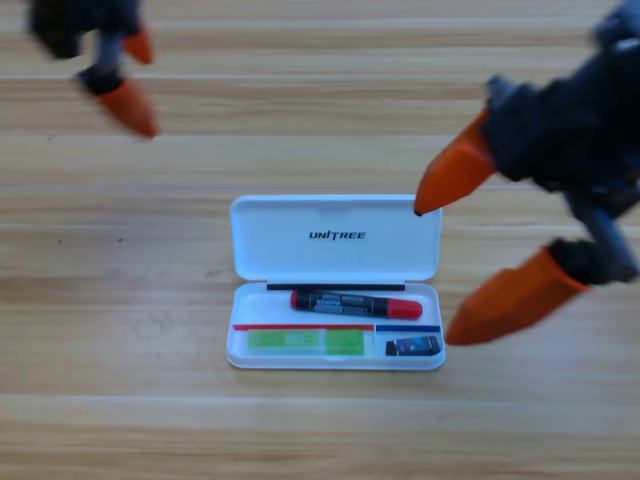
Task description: Clean up eraser and pencils
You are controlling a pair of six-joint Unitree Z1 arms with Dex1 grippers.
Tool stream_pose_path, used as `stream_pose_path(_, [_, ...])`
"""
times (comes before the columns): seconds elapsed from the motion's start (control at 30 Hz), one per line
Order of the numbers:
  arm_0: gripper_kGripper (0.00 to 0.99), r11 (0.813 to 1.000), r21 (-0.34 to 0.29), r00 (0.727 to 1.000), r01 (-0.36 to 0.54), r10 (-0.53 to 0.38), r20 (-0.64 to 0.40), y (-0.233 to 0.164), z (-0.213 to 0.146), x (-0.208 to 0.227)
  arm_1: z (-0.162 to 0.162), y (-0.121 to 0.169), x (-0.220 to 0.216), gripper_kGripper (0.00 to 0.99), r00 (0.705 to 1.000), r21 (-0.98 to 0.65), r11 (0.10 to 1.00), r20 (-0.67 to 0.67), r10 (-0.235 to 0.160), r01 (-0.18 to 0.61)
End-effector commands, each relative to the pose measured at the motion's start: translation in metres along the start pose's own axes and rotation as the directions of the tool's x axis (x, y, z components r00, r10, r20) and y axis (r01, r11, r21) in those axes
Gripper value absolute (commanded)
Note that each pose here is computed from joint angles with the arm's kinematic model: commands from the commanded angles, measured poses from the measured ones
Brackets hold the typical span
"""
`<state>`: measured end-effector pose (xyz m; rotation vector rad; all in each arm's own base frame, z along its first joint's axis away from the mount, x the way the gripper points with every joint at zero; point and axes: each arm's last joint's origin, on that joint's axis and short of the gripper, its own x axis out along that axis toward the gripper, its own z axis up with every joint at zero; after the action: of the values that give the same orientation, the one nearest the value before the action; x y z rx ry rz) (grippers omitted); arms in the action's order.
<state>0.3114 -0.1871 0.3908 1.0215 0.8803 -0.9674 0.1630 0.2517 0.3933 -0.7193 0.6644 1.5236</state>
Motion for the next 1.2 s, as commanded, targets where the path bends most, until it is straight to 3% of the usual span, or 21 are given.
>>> stream_pose_path(0.03, [0.626, 0.993, -0.086, 0.995, 0.086, -0.09, -0.038, 0.054, -0.005, 0.076, -0.003, 0.028, -0.027, 0.989, 0.992, -0.026, 0.999, 0.123, 0.034, -0.031])
stream_pose_path(0.2, [0.204, 0.991, -0.07, 0.994, 0.11, -0.111, -0.013, 0.072, -0.001, 0.103, 0.0, 0.031, -0.027, 0.989, 0.985, -0.025, 0.997, 0.155, 0.077, -0.074])
stream_pose_path(0.3, [0.006, 0.992, -0.069, 0.994, 0.107, -0.108, -0.004, 0.079, 0.0, 0.109, -0.001, 0.032, -0.026, 0.989, 0.983, -0.026, 0.995, 0.159, 0.095, -0.092])
stream_pose_path(0.57, [0.0, 0.981, -0.095, 0.983, 0.169, -0.161, 0.087, 0.088, -0.009, 0.12, -0.003, 0.032, -0.024, 0.989, 0.982, -0.023, 0.995, 0.159, 0.098, -0.096])
stream_pose_path(0.83, [0.0, 0.923, -0.142, 0.923, 0.358, -0.327, 0.202, 0.09, -0.028, 0.171, 0.001, 0.032, -0.025, 0.989, 0.98, -0.033, 0.995, 0.174, 0.095, -0.091])
stream_pose_path(1.2, [0.0, 0.859, -0.167, 0.867, 0.483, -0.445, 0.223, 0.088, -0.042, 0.241, -0.002, 0.035, -0.027, 0.989, 0.98, -0.033, 0.995, 0.175, 0.096, -0.092])
